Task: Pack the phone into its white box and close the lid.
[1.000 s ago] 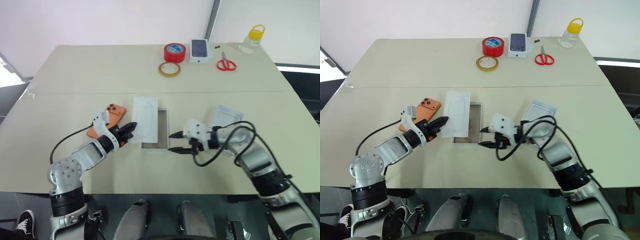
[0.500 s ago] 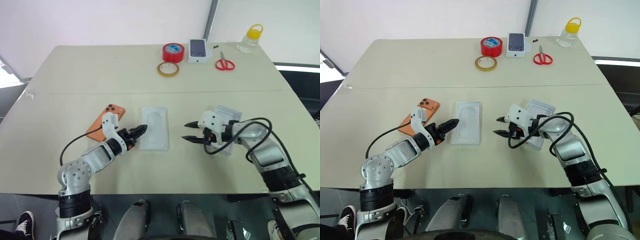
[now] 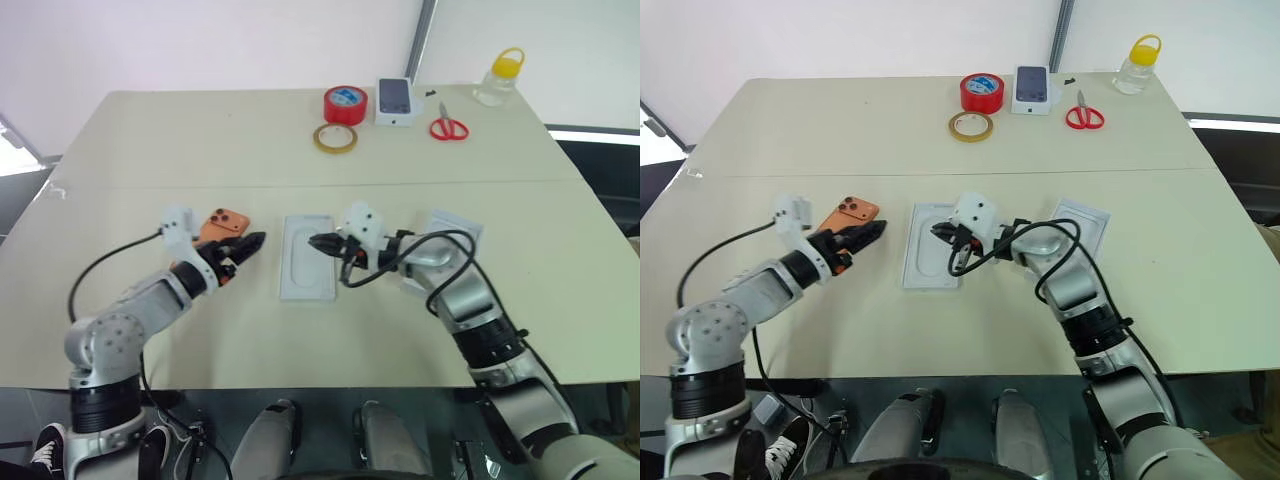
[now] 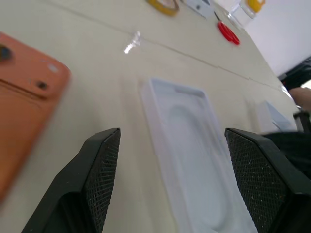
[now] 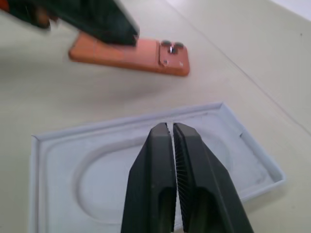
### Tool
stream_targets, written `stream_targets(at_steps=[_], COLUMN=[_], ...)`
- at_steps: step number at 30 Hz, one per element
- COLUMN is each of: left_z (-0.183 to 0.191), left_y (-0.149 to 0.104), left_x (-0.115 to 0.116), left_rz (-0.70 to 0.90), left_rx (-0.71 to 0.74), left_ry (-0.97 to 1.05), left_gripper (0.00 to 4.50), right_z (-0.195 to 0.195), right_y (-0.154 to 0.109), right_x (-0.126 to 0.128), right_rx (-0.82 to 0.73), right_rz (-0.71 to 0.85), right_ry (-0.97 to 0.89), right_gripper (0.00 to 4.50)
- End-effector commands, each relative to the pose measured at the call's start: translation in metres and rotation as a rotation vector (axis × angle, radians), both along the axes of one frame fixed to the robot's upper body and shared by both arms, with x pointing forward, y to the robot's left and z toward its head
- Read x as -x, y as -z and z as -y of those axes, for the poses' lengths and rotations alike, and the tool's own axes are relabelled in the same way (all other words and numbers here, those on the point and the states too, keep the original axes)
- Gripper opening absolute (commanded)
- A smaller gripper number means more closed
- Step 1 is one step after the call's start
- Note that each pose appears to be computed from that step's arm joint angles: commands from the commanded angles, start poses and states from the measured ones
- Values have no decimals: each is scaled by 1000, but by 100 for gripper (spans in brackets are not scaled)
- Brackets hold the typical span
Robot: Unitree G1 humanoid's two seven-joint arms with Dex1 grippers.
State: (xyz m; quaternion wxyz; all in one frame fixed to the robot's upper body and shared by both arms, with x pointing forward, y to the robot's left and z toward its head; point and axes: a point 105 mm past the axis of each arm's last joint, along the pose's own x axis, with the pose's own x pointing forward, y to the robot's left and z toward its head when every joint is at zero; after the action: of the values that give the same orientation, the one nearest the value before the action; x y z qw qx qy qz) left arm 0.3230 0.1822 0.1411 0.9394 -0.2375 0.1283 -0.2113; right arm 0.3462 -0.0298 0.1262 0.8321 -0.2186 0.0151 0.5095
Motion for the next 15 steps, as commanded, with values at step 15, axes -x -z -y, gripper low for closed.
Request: stream_targets(at_steps=[15], left_z=[-115], left_y=[4], left_x=[-16], left_rz=[-44], left_rx=[-170], left_ry=[-246], left_gripper=[359], right_z=[-25], right_y=[8], right_x=[-1], right_rx=[229], right_rz=[263], right_ry=[-47], right_gripper=[3])
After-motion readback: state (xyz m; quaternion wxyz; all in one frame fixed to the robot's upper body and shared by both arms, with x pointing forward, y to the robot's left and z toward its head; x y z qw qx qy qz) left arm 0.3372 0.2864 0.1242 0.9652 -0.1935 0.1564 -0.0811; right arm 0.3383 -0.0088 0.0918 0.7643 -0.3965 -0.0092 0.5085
